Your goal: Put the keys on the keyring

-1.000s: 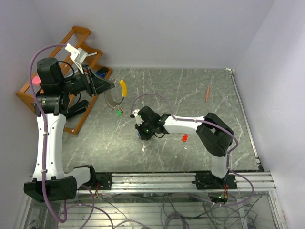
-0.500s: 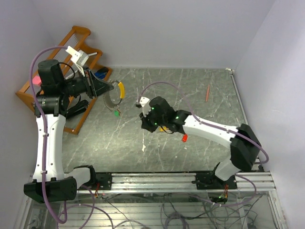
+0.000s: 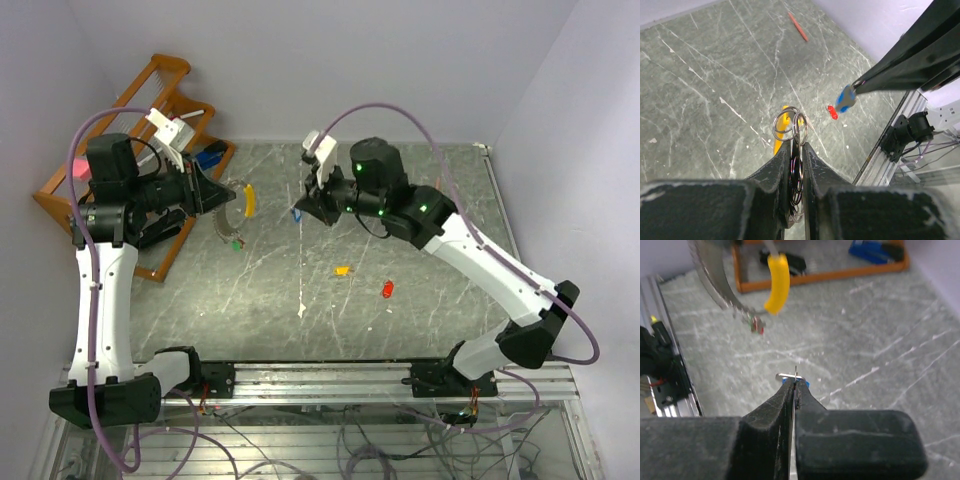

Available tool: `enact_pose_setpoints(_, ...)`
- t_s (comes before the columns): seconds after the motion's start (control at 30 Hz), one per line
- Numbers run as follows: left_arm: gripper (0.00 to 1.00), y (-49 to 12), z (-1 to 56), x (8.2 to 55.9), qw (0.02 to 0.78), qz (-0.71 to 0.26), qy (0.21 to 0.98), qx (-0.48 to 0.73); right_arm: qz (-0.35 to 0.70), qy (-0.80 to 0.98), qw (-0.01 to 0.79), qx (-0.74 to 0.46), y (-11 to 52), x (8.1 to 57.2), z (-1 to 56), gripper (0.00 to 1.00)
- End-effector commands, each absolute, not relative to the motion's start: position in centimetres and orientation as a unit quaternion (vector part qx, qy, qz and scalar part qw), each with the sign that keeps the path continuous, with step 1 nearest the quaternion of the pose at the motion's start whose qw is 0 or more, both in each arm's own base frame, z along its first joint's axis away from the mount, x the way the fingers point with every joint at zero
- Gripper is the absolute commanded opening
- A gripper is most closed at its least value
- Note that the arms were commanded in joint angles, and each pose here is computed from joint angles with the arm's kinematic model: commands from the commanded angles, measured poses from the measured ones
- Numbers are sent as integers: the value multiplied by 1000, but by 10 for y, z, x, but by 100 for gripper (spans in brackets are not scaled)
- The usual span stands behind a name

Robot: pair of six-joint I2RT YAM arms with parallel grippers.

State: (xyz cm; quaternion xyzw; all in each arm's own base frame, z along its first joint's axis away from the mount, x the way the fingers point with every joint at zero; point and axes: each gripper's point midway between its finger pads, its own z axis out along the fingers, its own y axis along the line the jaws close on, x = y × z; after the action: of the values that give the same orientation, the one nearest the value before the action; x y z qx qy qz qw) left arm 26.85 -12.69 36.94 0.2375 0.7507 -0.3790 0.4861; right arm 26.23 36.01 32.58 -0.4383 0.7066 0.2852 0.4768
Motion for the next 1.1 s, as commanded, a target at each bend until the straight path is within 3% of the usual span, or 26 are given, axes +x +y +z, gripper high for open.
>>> enact_pose_setpoints(0.0, 7, -133, 370, 255, 488, -381, 738, 267, 300, 690, 470, -462, 362, 253, 360, 0)
enact_pose_setpoints(0.4, 7, -139, 380, 253, 491, -387, 726, 286, 367, 637, 471, -488, 410, 238, 413, 0)
enact_pose_setpoints(1.07, 7, -139, 375, 242, 497, -340, 727, 330, 398, 644, 433, -489, 450, 231, 401, 0)
